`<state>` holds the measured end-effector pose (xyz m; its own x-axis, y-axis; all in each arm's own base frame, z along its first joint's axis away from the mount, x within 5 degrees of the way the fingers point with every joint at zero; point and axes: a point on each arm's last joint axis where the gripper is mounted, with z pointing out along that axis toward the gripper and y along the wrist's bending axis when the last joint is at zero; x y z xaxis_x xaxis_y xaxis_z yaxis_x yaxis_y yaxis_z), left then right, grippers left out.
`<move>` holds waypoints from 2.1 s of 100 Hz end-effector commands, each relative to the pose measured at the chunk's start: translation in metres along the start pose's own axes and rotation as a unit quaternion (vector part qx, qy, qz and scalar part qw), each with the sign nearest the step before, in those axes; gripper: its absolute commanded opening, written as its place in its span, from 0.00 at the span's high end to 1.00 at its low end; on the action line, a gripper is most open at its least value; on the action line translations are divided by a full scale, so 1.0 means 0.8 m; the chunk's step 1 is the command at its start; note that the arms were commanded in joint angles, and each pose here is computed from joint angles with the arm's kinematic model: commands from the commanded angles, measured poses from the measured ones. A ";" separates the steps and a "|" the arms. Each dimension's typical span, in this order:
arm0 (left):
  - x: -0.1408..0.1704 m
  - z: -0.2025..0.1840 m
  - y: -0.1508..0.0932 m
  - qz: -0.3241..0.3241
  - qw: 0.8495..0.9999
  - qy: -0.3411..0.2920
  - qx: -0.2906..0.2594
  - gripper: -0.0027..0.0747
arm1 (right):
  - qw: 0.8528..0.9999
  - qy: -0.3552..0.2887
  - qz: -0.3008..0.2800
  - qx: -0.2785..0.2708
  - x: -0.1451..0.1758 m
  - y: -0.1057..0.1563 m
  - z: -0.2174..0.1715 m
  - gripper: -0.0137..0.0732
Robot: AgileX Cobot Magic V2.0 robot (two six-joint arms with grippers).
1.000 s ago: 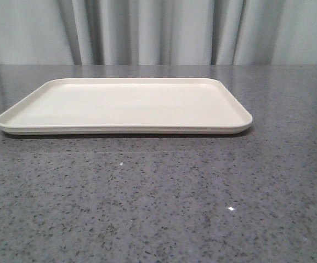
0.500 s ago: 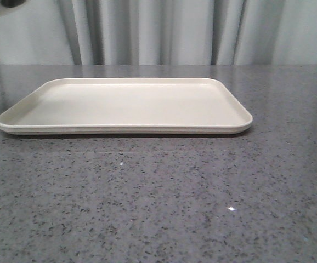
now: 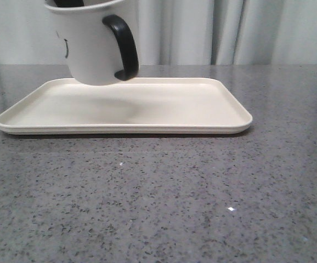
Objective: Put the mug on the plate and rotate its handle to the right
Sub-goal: 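Carry the mug over the cream tray and lower it onto it, then open the left gripper and lift it away from the mug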
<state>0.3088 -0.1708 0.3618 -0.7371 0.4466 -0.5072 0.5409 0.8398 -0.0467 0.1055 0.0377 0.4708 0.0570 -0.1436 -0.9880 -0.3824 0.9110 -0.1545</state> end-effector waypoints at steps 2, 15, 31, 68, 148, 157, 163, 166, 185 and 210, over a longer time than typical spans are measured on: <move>-0.016 -0.018 -0.010 0.007 0.998 -0.062 0.008 0.99 | 0.999 -0.031 -0.001 0.015 -0.014 -0.004 -0.001 0.25; -0.020 -0.005 -0.012 0.007 0.998 -0.063 0.011 0.99 | 1.000 -0.027 -0.001 0.012 -0.013 -0.003 -0.001 0.25; -0.023 0.005 -0.011 0.006 0.998 -0.060 0.010 0.99 | 1.000 -0.025 -0.001 0.011 -0.013 -0.003 -0.001 0.25; -0.022 0.022 -0.010 0.004 0.999 -0.040 0.011 0.99 | 1.000 -0.025 -0.001 0.011 -0.013 -0.003 -0.001 0.25; -0.019 0.036 -0.009 0.003 1.000 -0.014 0.015 0.94 | 1.000 -0.021 -0.001 0.008 -0.012 -0.003 -0.001 0.25; -0.019 0.036 -0.011 0.000 1.000 -0.011 0.020 0.83 | 1.000 -0.021 -0.001 0.008 -0.012 -0.003 -0.001 0.25; -0.018 0.036 -0.011 -0.001 1.000 -0.008 0.023 0.73 | 1.000 -0.021 -0.001 0.008 -0.012 -0.003 -0.001 0.25; -0.018 0.036 -0.011 -0.001 1.000 -0.008 0.023 0.68 | 1.000 -0.021 -0.001 0.008 -0.012 -0.003 -0.001 0.25; -0.020 0.034 -0.011 -0.002 1.000 -0.011 0.024 0.50 | 1.000 -0.021 -0.001 0.008 -0.012 -0.003 -0.001 0.25; -0.039 -0.003 -0.014 0.006 0.999 -0.036 0.025 0.50 | 1.000 -0.021 -0.001 0.008 -0.012 -0.003 -0.001 0.25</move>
<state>0.3349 -0.1934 0.3399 -0.7539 0.4625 -0.4666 0.5546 0.8287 -0.0747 0.1048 0.0391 0.4677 0.0289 -0.1557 -0.9874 -0.4034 0.9020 -0.1540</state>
